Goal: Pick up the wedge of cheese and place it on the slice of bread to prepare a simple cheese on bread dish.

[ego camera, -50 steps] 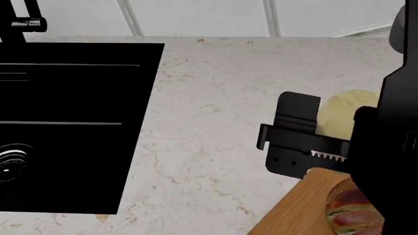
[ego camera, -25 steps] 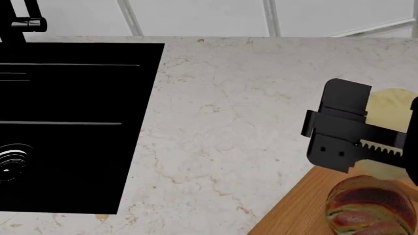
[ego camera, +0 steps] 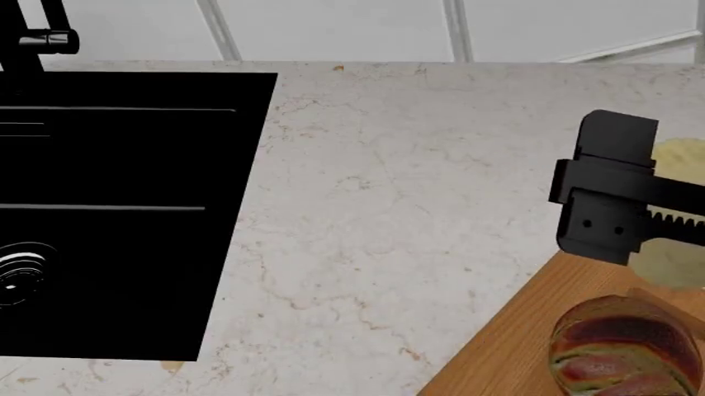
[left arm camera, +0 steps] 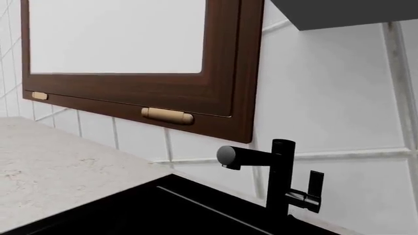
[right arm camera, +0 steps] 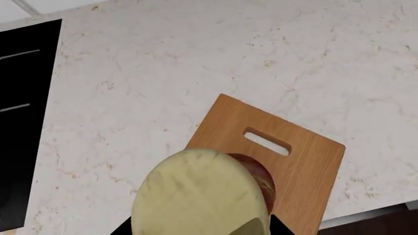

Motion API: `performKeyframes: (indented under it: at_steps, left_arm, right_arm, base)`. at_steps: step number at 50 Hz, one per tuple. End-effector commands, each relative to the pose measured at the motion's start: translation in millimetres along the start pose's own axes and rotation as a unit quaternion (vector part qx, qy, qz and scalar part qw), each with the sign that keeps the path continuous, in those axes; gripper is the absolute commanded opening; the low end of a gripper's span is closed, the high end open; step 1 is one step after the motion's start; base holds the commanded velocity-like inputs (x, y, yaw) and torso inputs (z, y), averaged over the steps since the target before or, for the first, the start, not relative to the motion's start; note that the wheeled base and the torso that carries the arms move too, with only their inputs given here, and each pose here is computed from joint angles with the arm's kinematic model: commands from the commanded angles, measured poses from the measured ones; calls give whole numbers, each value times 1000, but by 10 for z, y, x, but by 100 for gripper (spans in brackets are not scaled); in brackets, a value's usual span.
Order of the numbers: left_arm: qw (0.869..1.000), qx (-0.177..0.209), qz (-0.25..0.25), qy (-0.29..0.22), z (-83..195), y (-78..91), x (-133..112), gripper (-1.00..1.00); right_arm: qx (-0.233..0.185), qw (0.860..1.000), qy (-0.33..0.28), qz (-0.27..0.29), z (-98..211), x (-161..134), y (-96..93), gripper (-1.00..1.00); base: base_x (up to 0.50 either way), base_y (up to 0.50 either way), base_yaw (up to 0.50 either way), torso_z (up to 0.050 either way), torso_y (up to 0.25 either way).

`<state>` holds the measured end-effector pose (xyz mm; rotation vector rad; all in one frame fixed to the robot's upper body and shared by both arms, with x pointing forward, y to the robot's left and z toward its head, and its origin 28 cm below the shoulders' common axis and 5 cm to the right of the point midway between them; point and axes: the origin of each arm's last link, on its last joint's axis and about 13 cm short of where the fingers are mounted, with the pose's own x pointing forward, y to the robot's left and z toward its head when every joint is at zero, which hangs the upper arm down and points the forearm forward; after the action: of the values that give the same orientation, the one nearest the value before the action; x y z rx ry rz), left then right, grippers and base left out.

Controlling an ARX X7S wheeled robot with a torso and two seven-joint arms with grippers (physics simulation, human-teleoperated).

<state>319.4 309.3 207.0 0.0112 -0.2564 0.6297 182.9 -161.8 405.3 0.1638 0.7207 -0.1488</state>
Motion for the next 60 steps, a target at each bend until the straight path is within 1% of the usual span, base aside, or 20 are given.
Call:
performKeyframes:
  at_steps: [1,15,27,32,40,45,51,60]
  left_arm:
    - [1000,-1,1,0,8,0,-3,100]
    - [1000,1,3,0,-1,2,6,100]
    - [1000,1,5,-1,-1,4,4,100]
    - [1000,2,5,0,3,1,3,100]
    - [1000,2,4,0,0,-1,6,100]
    - [1000,1,5,0,1,2,5,100]
    - [1000,1,3,0,2,1,6,100]
    - [1000,1,3,0,0,2,3,100]
  right_arm:
    - [-11,1000,17,15,11,209,-43,-100]
    - [-7,999,31,26,-35,328,-67,-100]
    - [-5,999,41,27,-20,493,-89,-100]
    - [-3,999,38,19,23,534,-114,-100]
    - [0,999,42,8,5,593,-146,-100]
    - [1,999,45,10,-15,638,-142,-100]
    - [-4,998,56,19,-37,682,-92,-100]
    - [-2,998,60,14,-66,733,-106,-100]
  base:
    - [0,0,0,0,0]
    - [0,0,0,0,1]
    - [0,0,0,0,0]
    - [0,0,0,0,0]
    - [0,0,0,0,0]
    - [0,0,0,0,2]
    - [0,0,0,0,0]
    - [0,0,0,0,0]
